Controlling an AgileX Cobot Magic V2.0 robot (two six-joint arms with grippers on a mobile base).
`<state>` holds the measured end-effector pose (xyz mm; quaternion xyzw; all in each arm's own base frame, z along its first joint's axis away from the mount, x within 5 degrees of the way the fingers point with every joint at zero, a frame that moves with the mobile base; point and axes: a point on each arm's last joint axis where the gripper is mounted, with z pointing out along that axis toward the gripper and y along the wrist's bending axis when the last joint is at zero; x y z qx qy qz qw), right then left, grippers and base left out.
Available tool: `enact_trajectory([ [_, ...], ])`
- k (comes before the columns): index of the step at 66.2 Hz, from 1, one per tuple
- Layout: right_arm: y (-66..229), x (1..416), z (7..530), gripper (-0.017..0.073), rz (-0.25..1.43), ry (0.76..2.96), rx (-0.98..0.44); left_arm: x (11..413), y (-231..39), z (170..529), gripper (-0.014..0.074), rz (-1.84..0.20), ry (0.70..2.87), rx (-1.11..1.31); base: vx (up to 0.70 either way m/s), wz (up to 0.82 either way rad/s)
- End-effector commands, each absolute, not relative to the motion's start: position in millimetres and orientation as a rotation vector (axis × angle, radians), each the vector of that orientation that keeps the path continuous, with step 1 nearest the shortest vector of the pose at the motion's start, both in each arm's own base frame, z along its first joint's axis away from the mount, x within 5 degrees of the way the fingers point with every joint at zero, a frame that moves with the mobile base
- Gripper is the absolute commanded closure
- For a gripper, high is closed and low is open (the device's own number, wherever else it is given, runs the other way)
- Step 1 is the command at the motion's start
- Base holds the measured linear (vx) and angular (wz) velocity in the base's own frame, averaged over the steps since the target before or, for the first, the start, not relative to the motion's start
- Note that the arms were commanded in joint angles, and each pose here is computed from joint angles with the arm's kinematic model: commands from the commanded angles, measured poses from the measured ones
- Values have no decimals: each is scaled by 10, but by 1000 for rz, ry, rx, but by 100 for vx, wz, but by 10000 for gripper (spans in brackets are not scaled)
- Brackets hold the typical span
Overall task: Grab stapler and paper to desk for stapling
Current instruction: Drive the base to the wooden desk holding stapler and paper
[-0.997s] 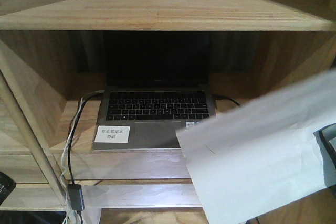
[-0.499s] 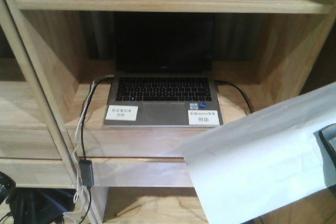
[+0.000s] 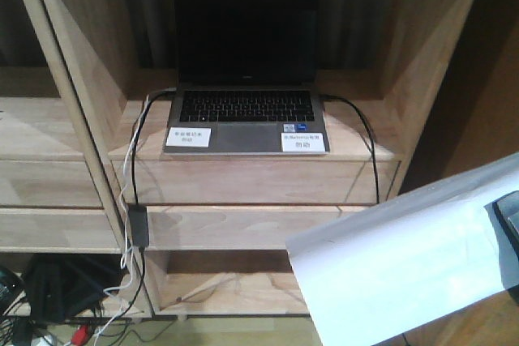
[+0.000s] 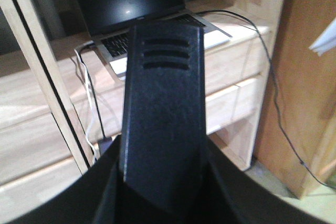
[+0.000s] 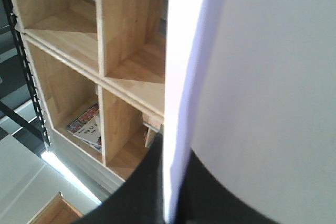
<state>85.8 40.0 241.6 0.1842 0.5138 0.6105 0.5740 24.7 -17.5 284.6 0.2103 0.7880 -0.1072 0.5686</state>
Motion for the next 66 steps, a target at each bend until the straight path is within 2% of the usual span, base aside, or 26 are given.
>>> enact_trajectory([
  [1, 400, 827, 2458, 564, 1457, 1148, 394, 265, -180, 3032, 601, -273, 1724, 448, -19, -3],
  [33, 403, 827, 2458, 564, 1457, 1150, 391, 265, -180, 3032, 601, -273, 1724, 448, -13, 7],
  [66, 403, 827, 2458, 564, 1457, 1150, 391, 265, -180, 3032, 601, -273, 1724, 448, -6, 60],
])
